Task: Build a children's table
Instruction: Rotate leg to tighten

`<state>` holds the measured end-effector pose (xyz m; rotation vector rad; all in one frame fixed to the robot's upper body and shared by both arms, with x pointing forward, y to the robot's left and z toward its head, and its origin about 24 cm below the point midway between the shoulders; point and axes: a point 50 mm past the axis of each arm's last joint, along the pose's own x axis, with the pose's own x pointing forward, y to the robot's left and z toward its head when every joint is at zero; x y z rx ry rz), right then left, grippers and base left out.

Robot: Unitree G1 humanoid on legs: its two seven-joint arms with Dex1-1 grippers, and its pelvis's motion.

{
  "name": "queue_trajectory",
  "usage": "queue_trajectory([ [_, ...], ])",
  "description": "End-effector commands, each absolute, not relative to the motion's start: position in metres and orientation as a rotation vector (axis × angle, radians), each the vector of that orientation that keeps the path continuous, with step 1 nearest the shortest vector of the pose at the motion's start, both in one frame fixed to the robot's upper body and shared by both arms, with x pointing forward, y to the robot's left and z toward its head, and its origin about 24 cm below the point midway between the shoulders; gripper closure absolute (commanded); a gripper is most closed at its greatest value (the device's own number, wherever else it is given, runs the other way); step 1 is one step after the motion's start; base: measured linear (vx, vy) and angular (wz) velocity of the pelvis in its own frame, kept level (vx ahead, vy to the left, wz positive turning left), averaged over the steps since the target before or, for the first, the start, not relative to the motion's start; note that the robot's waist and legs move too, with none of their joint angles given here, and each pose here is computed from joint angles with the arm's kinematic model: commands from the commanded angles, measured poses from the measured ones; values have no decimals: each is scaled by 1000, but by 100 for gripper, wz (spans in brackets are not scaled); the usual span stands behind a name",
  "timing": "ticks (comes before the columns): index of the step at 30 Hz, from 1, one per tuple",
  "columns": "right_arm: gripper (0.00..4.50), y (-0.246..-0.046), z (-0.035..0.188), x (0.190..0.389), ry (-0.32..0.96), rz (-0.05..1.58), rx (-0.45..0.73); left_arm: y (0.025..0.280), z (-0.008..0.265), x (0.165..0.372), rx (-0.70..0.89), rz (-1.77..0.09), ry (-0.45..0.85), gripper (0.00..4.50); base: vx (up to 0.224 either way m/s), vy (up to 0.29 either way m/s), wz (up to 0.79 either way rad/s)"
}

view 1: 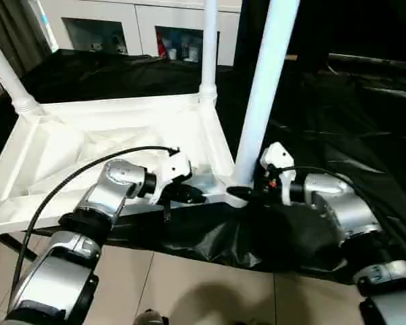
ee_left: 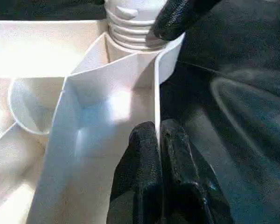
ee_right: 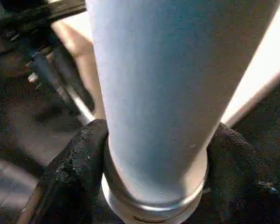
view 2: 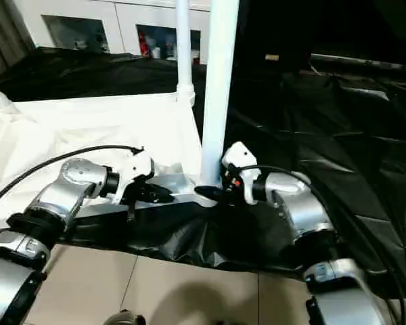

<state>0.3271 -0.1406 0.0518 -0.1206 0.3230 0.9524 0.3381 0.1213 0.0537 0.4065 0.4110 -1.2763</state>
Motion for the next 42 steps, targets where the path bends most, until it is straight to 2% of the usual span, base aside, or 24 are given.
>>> queue_trajectory([
  [1, 178, -137, 32, 326, 404, 816, -57, 113, 54, 349, 382, -1133, 393, 450, 0, 0, 0],
  [2, 178, -134, 25, 331, 421, 664, -16, 105, 54, 354, 377, -1059, 398, 450, 0, 0, 0],
  [3, 178, -134, 25, 331, 421, 664, -16, 105, 54, 354, 377, -1059, 398, 450, 0, 0, 0],
  [4, 178, -130, 18, 335, 443, 517, 21, 96, 53, 358, 369, -996, 403, 450, 0, 0, 0],
  [7, 179, -118, 11, 338, 464, 388, 63, 79, 54, 360, 342, -958, 396, 450, 0, 0, 0],
  [8, 179, -117, 11, 339, 465, 380, 67, 78, 55, 360, 339, -957, 395, 450, 0, 0, 0],
  [9, 179, -97, 11, 340, 463, 378, 80, 62, 56, 359, 323, -978, 383, 450, 0, 0, 0],
  [10, 179, -93, 11, 340, 461, 384, 81, 60, 57, 358, 320, -984, 381, 450, 0, 0, 0],
  [11, 179, -81, 13, 339, 447, 422, 78, 53, 57, 356, 308, -1011, 378, 450, 0, 0, 0],
  [13, 179, -76, 15, 338, 425, 446, 59, 51, 57, 355, 306, -1029, 377, 450, 0, 0, 0],
  [14, 145, -76, 17, 339, 409, 462, 47, 52, 57, 354, 308, -1039, 376, 450, 0, 0, 0],
  [16, 110, -75, 18, 339, 398, 468, 38, 52, 57, 354, 310, -1043, 377, 450, 0, 0, 0],
  [19, 101, -80, 23, 342, 352, 498, 10, 63, 54, 354, 323, -1062, 390, 450, 0, 0, 0],
  [20, 75, -83, 27, 343, 320, 550, 7, 69, 53, 352, 328, -1081, 404, 450, 0, 0, 0],
  [24, 75, -96, 33, 340, 296, 659, -13, 81, 51, 349, 342, -1119, 419, 450, 0, 0, 0],
  [30, 75, -123, 46, 327, 270, 968, -143, 108, 55, 341, 340, -1260, 431, 450, 0, 0, 0],
  [33, 75, -133, 52, 324, 274, 1052, -160, 117, 56, 337, 350, -1331, 435, 450, 0, 0, 0],
  [37, 75, -141, 58, 323, 279, 1114, -167, 127, 60, 332, 346, -1390, 447, 450, 0, 0, 0],
  [42, 75, -141, 59, 321, 291, 1158, -160, 133, 60, 330, 347, -1402, 454, 450, 0, 0, 0],
])
